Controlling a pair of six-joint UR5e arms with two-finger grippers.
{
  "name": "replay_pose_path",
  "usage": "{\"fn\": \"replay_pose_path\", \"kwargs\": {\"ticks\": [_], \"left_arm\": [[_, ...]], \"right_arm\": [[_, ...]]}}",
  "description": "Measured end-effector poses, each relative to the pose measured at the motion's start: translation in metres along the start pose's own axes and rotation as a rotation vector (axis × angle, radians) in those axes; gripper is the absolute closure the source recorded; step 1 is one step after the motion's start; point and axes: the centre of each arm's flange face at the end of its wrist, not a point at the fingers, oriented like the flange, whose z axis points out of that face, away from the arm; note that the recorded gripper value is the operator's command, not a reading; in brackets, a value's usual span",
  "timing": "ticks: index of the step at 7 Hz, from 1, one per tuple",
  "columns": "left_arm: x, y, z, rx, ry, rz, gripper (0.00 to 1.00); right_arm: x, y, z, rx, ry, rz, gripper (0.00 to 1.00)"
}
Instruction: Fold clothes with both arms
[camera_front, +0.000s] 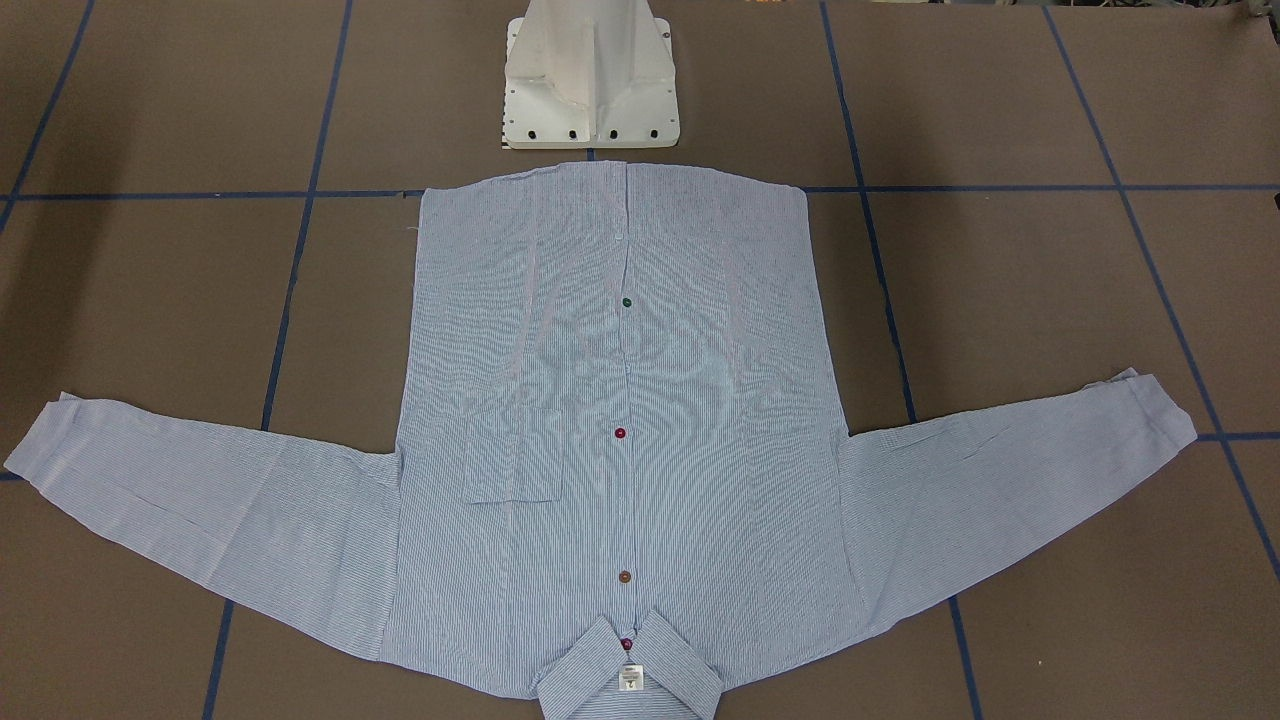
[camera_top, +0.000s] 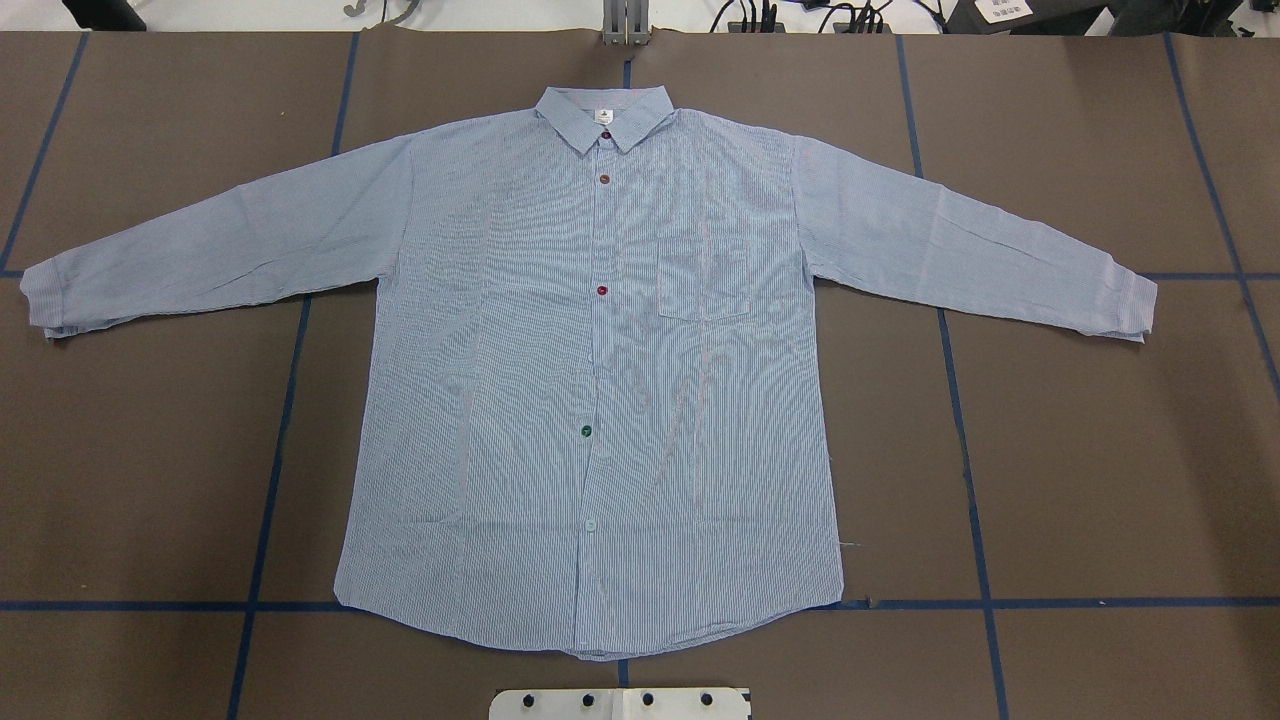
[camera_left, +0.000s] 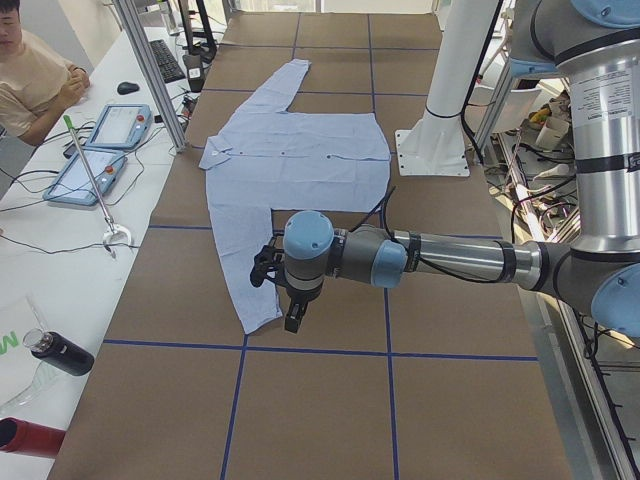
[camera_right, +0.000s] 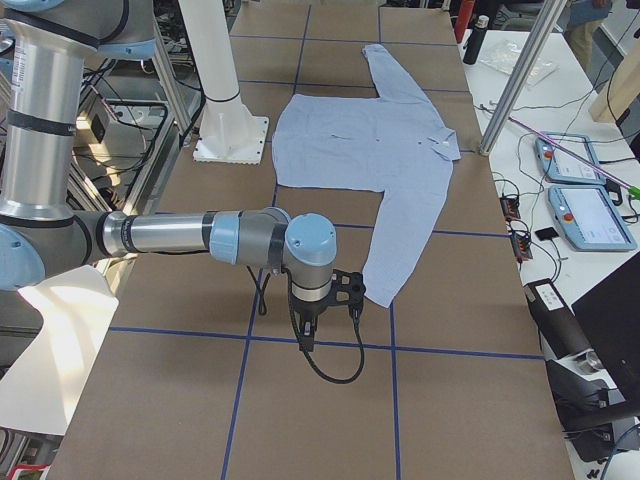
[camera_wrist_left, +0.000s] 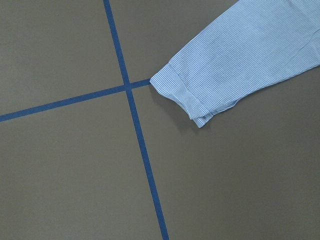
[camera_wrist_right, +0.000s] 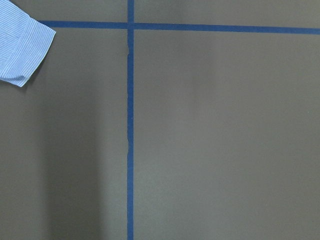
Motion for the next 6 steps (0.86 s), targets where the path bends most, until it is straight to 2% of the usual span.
{"fn": "replay_pose_path", "kwargs": {"ticks": [5, 6], "left_arm": [[0.017, -0.006, -0.016, 0.06, -0.007, 0.07, 0.0], [0.028, -0.015, -0.026, 0.107, -0.011, 0.12, 0.0]], "right_arm": [[-0.007, -0.002, -0.009, 0.02, 0.002, -0.019, 0.0], [-0.014, -0.005, -0.017, 0.038, -0.001, -0.03, 0.0]]}}
